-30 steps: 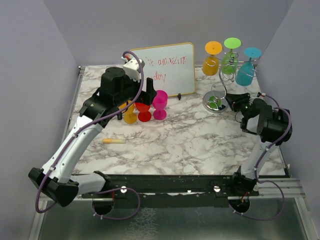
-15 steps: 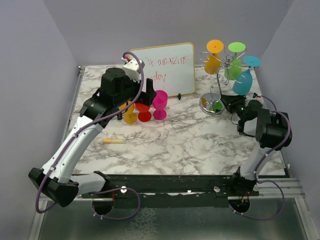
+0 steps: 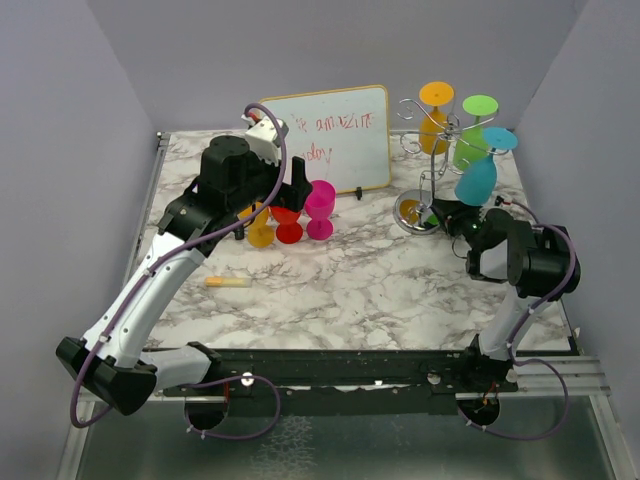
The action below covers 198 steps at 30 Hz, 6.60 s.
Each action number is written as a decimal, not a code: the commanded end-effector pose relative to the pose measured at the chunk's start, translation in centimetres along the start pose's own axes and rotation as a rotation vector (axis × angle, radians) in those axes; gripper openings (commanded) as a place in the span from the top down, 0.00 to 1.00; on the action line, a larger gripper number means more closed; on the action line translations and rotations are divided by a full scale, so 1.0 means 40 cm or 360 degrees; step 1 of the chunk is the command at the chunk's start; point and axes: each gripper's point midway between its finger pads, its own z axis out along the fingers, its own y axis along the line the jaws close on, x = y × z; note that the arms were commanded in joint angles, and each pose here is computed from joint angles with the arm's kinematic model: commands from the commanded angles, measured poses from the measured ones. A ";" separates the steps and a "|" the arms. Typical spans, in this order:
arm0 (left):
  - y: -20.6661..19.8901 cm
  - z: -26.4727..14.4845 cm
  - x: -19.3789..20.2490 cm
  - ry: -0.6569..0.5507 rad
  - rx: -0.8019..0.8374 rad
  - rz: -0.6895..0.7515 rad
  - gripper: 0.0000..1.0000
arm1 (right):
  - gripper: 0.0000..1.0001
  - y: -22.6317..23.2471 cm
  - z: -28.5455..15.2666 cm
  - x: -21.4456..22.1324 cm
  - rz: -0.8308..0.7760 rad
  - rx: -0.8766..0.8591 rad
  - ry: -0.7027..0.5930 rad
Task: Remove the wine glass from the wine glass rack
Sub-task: Adjust the wine rack at the center of the board, then pick up the wine glass from the wine rack.
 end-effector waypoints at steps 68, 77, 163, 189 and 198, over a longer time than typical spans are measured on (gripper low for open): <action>0.022 -0.016 0.036 0.0018 -0.0037 0.0036 0.01 | 0.40 0.563 -0.344 -0.366 -0.0444 0.0241 -0.0514; 0.019 -0.007 0.044 0.0036 -0.0024 0.0020 0.01 | 0.43 0.583 -0.304 -0.359 -0.0394 0.0002 -0.0373; 0.009 0.000 0.050 0.0065 0.0011 0.0005 0.01 | 1.00 0.597 -0.337 -0.308 -0.0063 -0.0085 -0.0350; -0.004 0.016 0.059 0.0097 0.0058 -0.0023 0.01 | 0.99 0.615 -0.264 -0.356 -0.0017 -0.0172 -0.0251; -0.004 0.016 0.057 0.0096 0.0058 -0.0027 0.01 | 0.99 0.604 -0.256 -0.392 0.0103 -0.0196 -0.0378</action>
